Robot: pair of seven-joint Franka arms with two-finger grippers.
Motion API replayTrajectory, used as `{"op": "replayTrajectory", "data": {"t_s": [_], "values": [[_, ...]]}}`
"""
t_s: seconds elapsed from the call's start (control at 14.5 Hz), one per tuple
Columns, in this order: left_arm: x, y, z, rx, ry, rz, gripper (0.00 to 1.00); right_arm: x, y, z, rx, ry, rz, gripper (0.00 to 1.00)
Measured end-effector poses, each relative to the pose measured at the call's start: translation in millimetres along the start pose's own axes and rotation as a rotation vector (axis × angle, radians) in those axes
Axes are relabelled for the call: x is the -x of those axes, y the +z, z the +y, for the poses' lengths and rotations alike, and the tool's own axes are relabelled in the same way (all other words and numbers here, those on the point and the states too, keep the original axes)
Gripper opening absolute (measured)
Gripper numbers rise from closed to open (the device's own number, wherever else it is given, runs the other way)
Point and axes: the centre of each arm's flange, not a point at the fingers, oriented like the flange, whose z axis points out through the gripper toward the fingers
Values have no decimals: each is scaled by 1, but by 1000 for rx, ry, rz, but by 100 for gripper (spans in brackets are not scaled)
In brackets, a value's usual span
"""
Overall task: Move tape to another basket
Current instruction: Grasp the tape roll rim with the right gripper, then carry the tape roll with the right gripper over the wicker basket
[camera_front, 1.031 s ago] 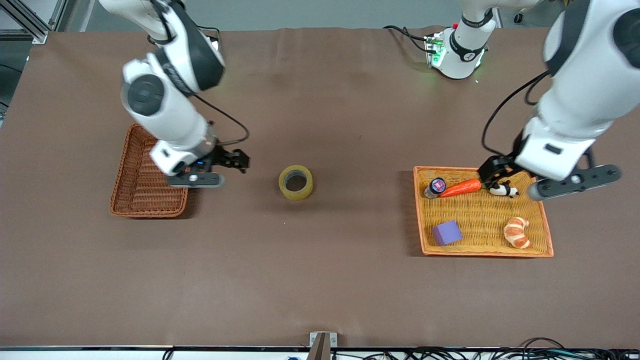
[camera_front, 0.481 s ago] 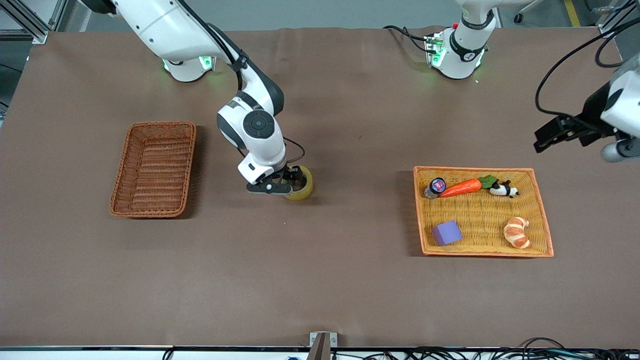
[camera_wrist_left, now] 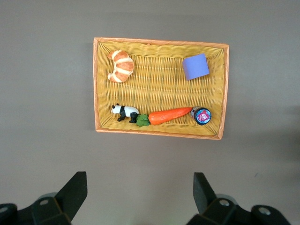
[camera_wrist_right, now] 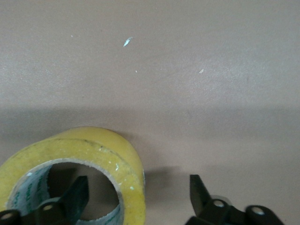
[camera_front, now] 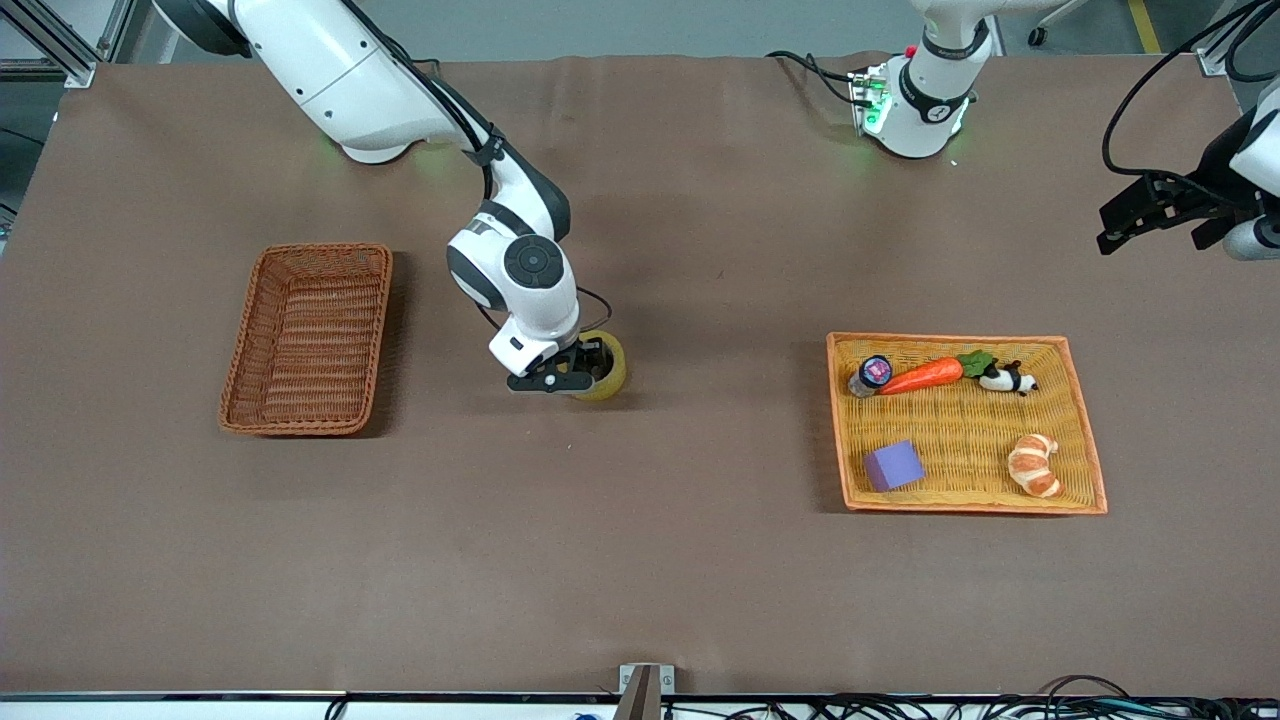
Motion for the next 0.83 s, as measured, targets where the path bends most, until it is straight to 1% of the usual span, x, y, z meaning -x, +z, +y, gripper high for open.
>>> {"op": "replayTrajectory", "data": {"t_s": [0.14,0.21,0.41,0.48,0.62,0.76,0.83], "values": [[0,1,3,0,11,-2,100,0,1,0,4,2,2,67],[0,1,5,0,17,-2,100,0,2,0,4,23,2,55],[2,2,10,-1,27,-11,100,0,1,-1,6,55,6,23],[2,3,10,-1,27,-17,100,-1,0,-1,6,60,8,22],[6,5,11,-3,28,-46,100,-5,-2,1,12,72,8,22],[7,6,14,-5,34,-60,100,-15,-16,8,54,102,-11,22],[8,6,16,-5,40,-60,100,-25,-36,17,75,125,-21,22]]}}
